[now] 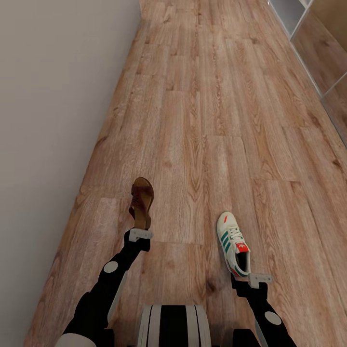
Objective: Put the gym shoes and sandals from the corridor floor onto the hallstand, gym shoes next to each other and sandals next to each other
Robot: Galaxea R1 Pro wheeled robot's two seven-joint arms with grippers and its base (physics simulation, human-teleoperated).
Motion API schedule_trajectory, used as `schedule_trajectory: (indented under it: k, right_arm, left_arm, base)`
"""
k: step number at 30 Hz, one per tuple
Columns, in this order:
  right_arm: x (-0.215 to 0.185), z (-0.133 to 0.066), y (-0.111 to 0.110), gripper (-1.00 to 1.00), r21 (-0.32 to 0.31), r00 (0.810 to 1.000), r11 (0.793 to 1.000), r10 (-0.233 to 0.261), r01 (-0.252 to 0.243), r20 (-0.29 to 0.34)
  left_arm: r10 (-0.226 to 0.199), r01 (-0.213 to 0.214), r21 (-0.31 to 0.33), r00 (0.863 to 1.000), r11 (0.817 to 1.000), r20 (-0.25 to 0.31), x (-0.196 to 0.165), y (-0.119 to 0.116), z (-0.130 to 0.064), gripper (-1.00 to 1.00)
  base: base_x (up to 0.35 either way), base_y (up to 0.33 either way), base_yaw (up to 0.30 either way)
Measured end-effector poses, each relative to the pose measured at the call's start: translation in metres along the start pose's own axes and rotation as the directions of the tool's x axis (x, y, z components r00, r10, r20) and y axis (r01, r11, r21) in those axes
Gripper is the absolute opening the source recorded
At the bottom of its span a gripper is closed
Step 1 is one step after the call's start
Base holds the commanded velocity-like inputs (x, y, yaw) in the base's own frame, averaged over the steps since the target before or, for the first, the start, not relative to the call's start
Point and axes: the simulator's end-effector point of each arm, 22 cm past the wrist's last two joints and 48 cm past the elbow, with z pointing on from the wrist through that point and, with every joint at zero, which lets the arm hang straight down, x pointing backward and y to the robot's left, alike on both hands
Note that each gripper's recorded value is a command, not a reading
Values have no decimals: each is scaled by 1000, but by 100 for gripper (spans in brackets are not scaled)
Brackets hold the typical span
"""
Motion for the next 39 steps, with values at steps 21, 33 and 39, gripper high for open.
schedule_trajectory:
  k: [21,33,39]
  right_arm:
    - [0,0,0,100,0,1000,1000,0,0,0]
    - [0,0,0,100,0,1000,1000,0,0,0]
    - [0,0,0,100,0,1000,1000,0,0,-1]
  left_arm:
    - [-2,2,2,1000,1000,0,0,-2,0,-100]
    - [-2,2,1,1000,1000,-2,0,-1,0,-100]
    - [-3,3,2,1000,1000,-2,0,-1,0,-100]
  base:
    - [25,0,0]
    - [65,0,0]
    - [10,0,0]
